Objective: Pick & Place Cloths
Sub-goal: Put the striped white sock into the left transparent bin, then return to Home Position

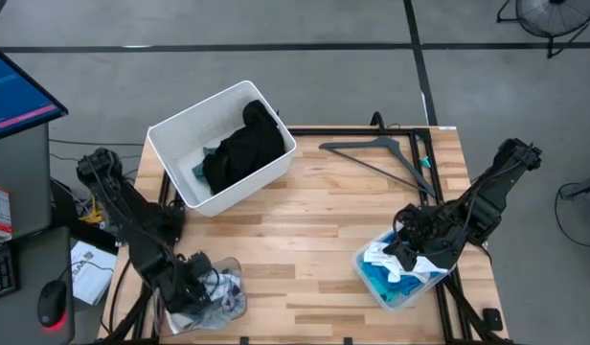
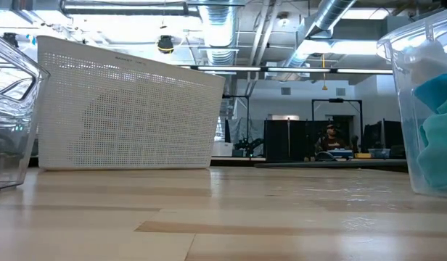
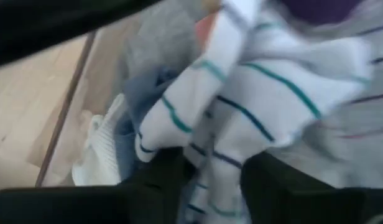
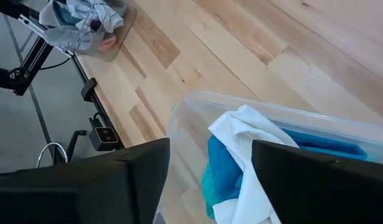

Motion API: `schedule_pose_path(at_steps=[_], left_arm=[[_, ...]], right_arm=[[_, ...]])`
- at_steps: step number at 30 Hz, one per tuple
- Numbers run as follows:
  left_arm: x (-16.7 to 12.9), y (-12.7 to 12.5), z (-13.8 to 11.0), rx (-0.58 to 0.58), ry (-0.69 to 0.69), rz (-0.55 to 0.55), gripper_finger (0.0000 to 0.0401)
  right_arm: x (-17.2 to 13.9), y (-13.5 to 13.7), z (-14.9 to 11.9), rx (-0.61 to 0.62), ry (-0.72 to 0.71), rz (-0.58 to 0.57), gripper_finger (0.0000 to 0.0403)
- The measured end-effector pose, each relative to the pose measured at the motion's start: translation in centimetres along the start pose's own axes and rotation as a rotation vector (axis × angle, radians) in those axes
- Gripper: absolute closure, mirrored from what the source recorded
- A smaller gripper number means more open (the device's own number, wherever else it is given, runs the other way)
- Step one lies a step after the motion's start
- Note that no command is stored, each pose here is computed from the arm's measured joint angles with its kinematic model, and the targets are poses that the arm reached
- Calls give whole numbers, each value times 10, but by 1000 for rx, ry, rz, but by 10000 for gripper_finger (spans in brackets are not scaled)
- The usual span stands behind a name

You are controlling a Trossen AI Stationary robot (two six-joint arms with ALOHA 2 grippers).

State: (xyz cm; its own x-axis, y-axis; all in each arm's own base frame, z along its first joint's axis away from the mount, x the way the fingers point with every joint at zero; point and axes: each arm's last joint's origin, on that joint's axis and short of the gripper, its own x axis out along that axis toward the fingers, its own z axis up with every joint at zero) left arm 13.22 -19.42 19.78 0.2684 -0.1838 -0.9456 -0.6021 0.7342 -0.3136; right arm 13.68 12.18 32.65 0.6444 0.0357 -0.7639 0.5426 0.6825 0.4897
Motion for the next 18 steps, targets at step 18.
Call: schedule_pose_path(at_steps=[18], left_arm=[[-150,41,40,-213,-297,-872,179]], right_arm=[[-16,24,26,-239,-253,295,153]])
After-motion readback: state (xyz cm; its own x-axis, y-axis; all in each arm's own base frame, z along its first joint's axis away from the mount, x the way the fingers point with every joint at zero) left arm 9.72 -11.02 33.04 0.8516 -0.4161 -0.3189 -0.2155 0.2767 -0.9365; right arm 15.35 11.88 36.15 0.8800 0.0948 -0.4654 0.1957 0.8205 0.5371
